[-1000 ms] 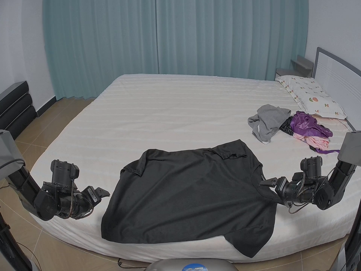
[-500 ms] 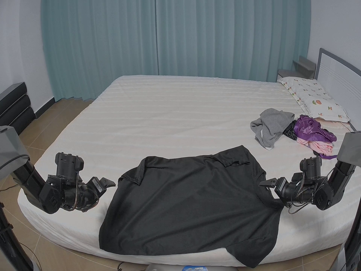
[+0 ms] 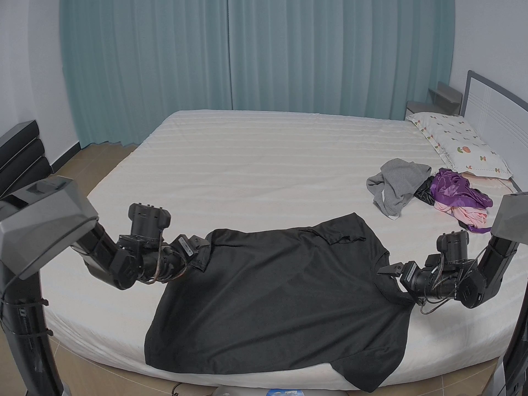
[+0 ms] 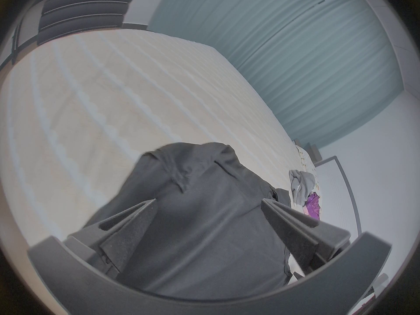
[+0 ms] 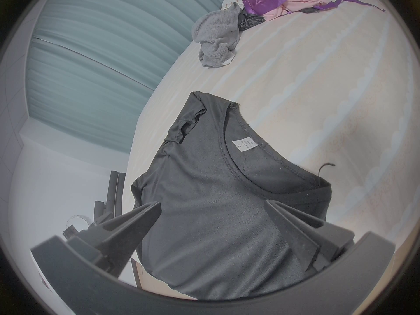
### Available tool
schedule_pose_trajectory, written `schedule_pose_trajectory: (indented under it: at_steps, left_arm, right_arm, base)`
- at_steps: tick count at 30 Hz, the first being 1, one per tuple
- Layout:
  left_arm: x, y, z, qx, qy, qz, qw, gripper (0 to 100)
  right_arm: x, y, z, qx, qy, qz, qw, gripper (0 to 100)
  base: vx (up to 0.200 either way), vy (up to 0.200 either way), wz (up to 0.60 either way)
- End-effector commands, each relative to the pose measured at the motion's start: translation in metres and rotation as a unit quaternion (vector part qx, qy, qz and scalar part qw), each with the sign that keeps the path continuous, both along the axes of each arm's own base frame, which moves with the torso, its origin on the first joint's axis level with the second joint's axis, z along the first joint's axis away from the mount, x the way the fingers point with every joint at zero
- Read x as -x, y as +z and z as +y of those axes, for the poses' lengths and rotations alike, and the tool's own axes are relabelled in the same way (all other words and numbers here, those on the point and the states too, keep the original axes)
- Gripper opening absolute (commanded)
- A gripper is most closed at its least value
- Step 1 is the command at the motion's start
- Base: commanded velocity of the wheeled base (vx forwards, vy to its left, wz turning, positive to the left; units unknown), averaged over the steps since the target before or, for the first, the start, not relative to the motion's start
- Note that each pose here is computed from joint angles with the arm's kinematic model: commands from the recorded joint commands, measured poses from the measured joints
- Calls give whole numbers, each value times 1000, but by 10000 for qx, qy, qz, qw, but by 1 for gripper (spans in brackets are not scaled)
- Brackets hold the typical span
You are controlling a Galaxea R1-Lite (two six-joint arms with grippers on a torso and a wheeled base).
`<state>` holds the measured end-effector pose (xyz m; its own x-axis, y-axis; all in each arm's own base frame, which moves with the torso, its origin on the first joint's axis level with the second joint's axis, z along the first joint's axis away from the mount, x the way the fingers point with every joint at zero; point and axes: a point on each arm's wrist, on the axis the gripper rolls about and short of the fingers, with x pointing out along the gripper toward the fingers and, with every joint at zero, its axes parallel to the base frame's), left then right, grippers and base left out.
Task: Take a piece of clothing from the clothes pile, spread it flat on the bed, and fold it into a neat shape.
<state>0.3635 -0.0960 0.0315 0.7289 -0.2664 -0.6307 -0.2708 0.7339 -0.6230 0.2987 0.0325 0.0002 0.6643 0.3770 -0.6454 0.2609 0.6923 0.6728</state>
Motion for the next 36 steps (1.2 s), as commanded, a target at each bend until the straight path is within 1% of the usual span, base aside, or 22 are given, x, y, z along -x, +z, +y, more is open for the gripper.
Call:
schedule_pose_trajectory:
  at_steps: [1,2,4,5,9,10,14,17,20,22,23,24,25,26,28,29,30,31,32,36]
  left_arm:
    - [-23,-43,-38,-118,-333,169,9992,100]
    - [-23,-43,-38,-118,-333,169,9992,100]
    - [-34,-48,-51,-146,-360,23,9992,100]
    - [-38,-48,-53,-145,-376,-18,9992,100]
    - [-45,-56,-57,-180,-423,9,9989,100]
    - [-50,-58,-59,-251,-474,22,9986,100]
    - [-62,-61,-57,-273,-409,40,9988,100]
    - [-74,-64,-51,-321,-253,-27,9992,100]
    - [-92,-59,-36,-450,62,-277,9986,100]
    - [-103,-55,-23,-594,163,-474,9970,100]
    - [-103,-55,-23,-594,163,-474,9970,100]
    - [-118,-48,-5,-825,279,-724,9936,100]
    - [-120,-46,-2,-845,302,-772,9930,100]
    - [-132,-37,12,-917,481,-1000,9896,100]
    - [-142,-25,25,-909,679,-1242,9858,100]
    - [-142,-25,25,-909,679,-1242,9858,100]
    - [-150,-13,34,-879,818,-1446,9822,100]
    - [-150,-13,34,-879,818,-1446,9822,100]
    - [-153,-7,40,-862,891,-1567,9798,100]
    - [-154,-4,44,-858,935,-1585,9792,100]
  right_arm:
    - [0,-2,0,4,8,26,10000,100]
    - [0,-2,0,4,8,26,10000,100]
    - [0,-3,0,5,8,41,10000,100]
    - [0,-2,1,9,20,31,10000,100]
    - [0,-4,1,17,15,61,10000,100]
    - [0,-4,1,9,20,31,10000,100]
    - [0,-6,2,13,30,15,10000,100]
    - [0,-8,3,8,53,-38,10000,100]
    - [0,-9,4,8,60,-156,9999,100]
    - [0,-10,4,11,54,-180,9998,100]
    - [0,-10,4,11,54,-180,9998,100]
    - [-1,-9,3,15,40,-195,9998,100]
    - [-1,-9,3,15,40,-195,9998,100]
    - [-1,-10,3,22,35,-181,9998,100]
    - [-1,-10,3,12,36,-170,9998,100]
    - [-1,-10,3,12,36,-170,9998,100]
    - [-1,-10,3,11,36,-185,9998,100]
    - [-1,-10,3,11,36,-185,9998,100]
    - [-1,-12,3,13,36,-162,9999,100]
    - [-1,-12,3,14,36,-147,9999,100]
  base:
    - [0,0,0]
    - [0,0,0]
    - [0,0,0]
    - [0,0,0]
    - [0,0,0]
    - [0,0,0]
    - [0,0,0]
    - [0,0,0]
    - [0,0,0]
    - [0,0,0]
    - [0,0,0]
    - [0,0,0]
    - [0,0,0]
    - [0,0,0]
    - [0,0,0]
    - [0,0,0]
    - [0,0,0]
    - [0,0,0]
    - [0,0,0]
    - [0,0,0]
